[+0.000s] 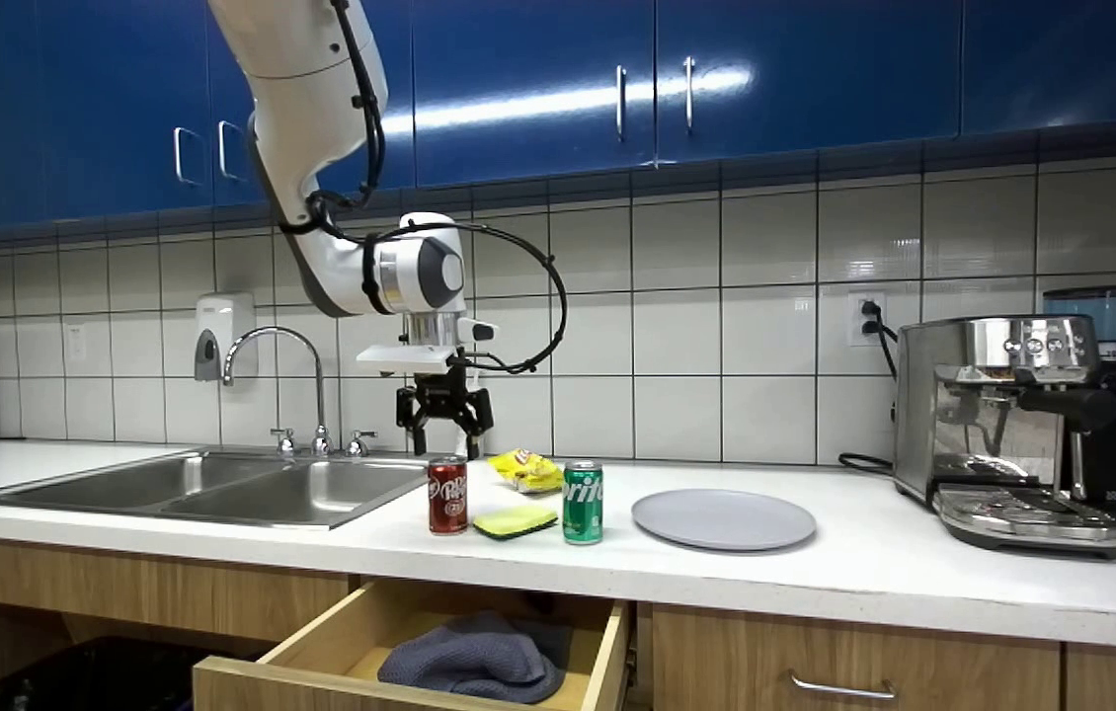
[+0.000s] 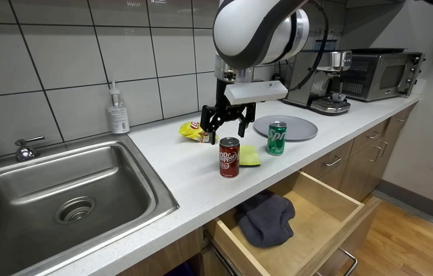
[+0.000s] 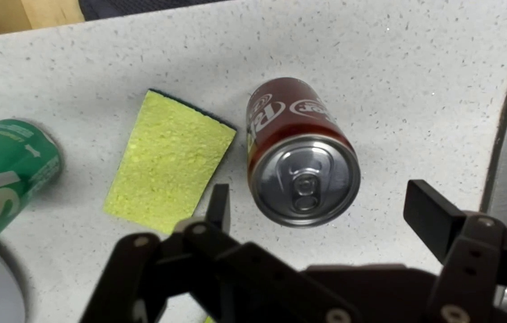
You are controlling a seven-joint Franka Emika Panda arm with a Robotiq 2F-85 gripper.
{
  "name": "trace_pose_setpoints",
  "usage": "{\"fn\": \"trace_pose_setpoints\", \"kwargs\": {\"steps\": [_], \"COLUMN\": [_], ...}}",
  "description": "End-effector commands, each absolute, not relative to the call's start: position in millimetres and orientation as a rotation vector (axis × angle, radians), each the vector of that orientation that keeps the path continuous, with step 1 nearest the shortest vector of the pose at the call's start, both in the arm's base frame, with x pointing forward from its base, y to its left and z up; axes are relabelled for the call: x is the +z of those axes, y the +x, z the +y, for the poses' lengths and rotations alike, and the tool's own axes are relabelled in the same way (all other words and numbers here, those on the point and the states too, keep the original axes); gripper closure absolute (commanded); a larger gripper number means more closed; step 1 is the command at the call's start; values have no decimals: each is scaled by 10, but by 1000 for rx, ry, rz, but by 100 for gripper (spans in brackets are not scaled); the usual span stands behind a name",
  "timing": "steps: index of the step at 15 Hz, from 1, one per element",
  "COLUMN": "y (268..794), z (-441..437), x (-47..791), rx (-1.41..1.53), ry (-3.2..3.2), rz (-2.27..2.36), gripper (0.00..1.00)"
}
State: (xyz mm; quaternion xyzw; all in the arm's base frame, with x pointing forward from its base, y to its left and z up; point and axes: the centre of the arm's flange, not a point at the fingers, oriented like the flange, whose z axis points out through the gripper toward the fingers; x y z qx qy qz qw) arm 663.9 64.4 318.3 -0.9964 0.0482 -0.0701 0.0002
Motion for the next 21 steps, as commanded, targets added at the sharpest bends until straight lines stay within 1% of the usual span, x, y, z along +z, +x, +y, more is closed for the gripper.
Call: {"fn": "trace_pose_setpoints", "kwargs": {"steps": [1, 9, 15, 16, 17, 21], "y": [6822, 6765, 6722, 6705, 6709, 6689], "z": [683, 638, 627, 625, 622, 632], "x": [3141, 2918, 2912, 2920, 2912, 2914], "rx": [-162, -70, -68, -70, -73, -83], "ry": [-3139, -3159, -3169, -3170, -3170, -3174], "rz": [129, 144, 143, 146, 146, 135], "gripper": [0, 0, 0, 23, 26, 60]}}
